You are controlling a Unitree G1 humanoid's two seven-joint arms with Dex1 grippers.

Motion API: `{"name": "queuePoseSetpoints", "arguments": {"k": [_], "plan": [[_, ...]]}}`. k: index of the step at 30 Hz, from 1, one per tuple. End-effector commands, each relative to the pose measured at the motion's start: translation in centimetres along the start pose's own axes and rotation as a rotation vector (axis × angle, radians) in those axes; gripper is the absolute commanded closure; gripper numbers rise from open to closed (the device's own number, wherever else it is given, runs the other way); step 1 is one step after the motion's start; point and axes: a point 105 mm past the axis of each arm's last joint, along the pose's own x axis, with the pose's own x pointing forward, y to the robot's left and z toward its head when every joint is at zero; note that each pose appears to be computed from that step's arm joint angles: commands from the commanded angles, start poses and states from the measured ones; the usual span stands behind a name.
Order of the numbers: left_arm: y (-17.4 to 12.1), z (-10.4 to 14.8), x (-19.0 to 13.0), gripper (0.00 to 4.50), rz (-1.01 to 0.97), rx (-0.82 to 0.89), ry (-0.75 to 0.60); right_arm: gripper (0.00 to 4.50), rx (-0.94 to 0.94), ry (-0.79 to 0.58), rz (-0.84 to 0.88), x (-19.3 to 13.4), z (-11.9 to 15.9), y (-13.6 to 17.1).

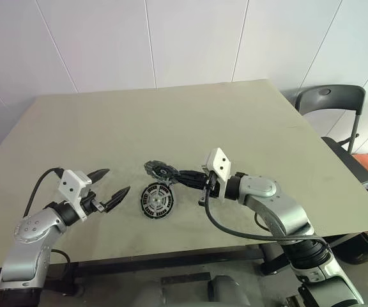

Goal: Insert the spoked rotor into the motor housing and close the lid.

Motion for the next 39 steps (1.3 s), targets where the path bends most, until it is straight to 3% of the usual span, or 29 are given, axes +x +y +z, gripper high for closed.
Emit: {"name": "queuePoseSetpoints", "arguments": {"k": [1,5,13,19,25,39], "plan": [[0.7,1.0,-0.4,0.00,0.017,0.042,-0.025,3.96,-0.073,-0.068,0.038,0.5,1.9,0.4],[0.9,0.9,-0.4,0.00,0.019,0.043,-0.024,2.81,-0.092,-0.057,0.112,0.5,1.6,1.4],[1.2,0.8,-0.6,0.00,0.027,0.052,-0.022,0.02,-0.097,-0.025,0.215,0.4,1.6,1.1],[1.4,1.1,-0.9,0.00,0.047,0.053,-0.024,0.02,-0.029,0.039,0.141,1.2,1.5,-1.7],[0.8,1.7,-0.6,0.00,0.034,0.038,-0.038,0.02,0.093,0.050,0.166,4.2,2.5,-2.7],[-0.5,0.9,-2.2,0.00,0.041,-0.024,-0.029,0.02,0.064,0.179,0.270,9.2,-0.4,-3.1]]}}
